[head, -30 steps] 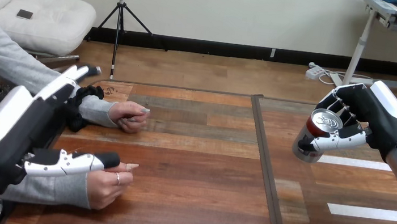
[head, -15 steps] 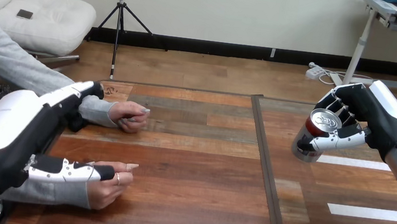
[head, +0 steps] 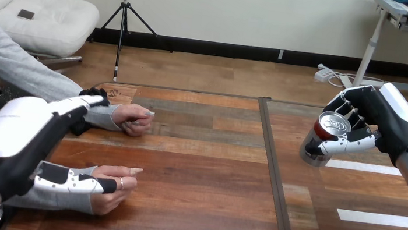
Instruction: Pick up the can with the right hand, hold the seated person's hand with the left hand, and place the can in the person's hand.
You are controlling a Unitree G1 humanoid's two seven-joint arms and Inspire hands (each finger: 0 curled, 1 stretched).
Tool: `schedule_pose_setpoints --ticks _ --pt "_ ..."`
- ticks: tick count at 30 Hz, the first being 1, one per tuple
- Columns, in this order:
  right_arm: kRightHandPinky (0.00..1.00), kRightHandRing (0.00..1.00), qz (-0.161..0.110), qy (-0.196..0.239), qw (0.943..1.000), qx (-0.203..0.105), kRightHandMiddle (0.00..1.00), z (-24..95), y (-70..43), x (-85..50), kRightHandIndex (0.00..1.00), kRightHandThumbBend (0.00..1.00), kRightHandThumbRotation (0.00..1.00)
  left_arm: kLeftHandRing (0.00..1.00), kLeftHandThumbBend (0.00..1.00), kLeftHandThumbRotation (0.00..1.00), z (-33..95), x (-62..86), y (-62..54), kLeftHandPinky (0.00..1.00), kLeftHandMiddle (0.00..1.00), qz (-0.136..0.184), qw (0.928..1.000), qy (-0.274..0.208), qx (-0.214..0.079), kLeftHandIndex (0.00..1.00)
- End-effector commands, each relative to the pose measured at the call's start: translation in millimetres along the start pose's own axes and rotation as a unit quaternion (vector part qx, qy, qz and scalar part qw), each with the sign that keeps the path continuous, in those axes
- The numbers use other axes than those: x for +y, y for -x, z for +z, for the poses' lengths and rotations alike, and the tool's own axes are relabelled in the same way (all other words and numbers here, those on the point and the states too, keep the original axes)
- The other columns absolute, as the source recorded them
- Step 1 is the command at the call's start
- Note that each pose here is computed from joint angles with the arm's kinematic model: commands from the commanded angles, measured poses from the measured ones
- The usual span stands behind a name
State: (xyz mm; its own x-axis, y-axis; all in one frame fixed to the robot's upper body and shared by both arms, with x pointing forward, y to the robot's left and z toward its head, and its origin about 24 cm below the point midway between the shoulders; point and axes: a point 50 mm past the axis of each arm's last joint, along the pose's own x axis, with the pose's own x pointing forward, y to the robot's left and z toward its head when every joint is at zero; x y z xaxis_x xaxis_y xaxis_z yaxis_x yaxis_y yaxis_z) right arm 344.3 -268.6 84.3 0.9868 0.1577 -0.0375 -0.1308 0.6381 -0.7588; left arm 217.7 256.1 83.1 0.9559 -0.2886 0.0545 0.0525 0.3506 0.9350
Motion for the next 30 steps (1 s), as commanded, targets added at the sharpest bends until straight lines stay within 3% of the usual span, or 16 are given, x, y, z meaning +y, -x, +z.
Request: schedule_pose_setpoints --ticks 1,30 --pt "0.27 0.31 -0.031 -0.006 0.9981 -0.052 0.36 27.1 -13.5 -16.4 0.40 0.89 0.00 0.81 1.00 0.48 3.1 15.9 -15.8 0.64 0.85 0.015 0.9986 -0.042 -0.028 0.83" --pt "0.29 0.32 -0.035 -0.006 0.9981 -0.051 0.38 25.2 -12.2 -19.0 0.40 0.90 0.00 0.78 1.00 0.36 -16.7 -0.5 -25.0 0.66 0.81 -0.065 0.9943 -0.083 -0.020 0.78"
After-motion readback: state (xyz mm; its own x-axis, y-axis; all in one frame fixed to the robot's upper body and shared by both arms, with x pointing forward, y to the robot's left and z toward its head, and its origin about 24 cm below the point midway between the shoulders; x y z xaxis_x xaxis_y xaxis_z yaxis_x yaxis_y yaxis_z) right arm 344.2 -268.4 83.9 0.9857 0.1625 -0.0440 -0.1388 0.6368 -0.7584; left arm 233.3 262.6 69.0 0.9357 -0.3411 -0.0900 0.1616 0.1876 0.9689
